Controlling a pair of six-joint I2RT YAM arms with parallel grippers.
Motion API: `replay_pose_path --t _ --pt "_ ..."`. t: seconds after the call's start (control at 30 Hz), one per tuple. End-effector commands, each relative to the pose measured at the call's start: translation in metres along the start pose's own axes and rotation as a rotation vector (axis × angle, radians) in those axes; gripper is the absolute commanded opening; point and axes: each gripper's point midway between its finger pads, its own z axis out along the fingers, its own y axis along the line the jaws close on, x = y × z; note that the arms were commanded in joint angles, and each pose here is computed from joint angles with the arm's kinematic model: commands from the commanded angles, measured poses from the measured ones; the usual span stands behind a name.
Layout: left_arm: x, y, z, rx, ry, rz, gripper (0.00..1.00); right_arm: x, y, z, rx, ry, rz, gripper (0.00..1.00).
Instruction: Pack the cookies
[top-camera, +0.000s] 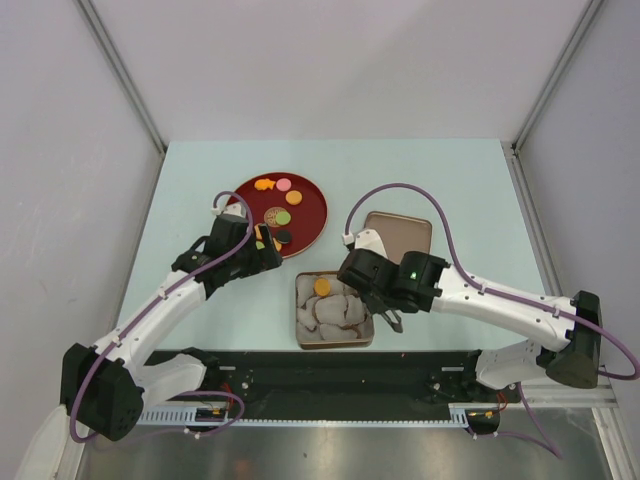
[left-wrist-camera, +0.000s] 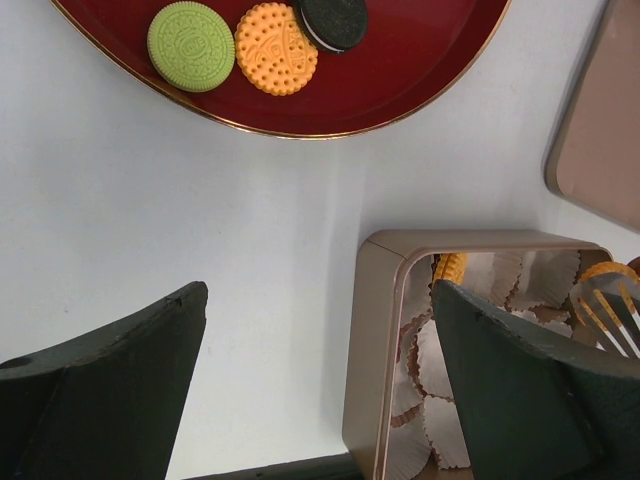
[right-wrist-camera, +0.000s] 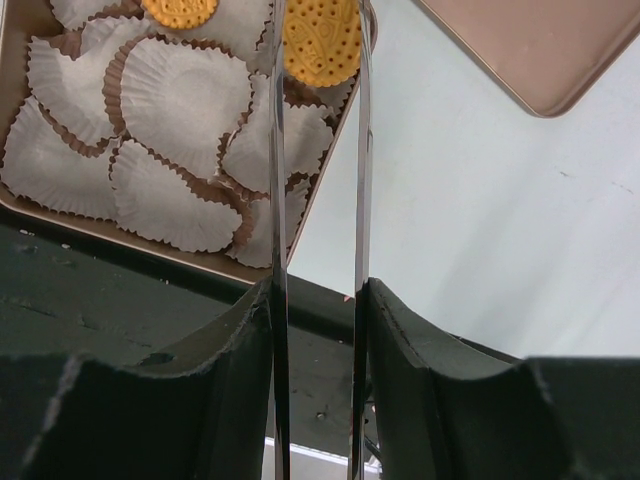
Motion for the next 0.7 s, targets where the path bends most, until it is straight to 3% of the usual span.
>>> replay_pose_path --t 0.0,0.2,0.67 --pt "-0.0049 -0.0050 -0.0006 0.023 -0.024 0.006 0.98 -0.0109 0.0024 -0.0005 -0.008 -0.040 0.042 0.41" --pt "-0.0052 -0.0048 -0.0012 0.023 -0.026 0.006 0.99 -0.0130 0.0025 -0.0003 -0.015 -0.046 0.045 0.48" --pt "-0.0051 -0.0042 -0.0017 0.021 -0.029 0.002 0.98 -0.0169 0.0041 -0.0014 -0.031 -0.058 0.055 0.53"
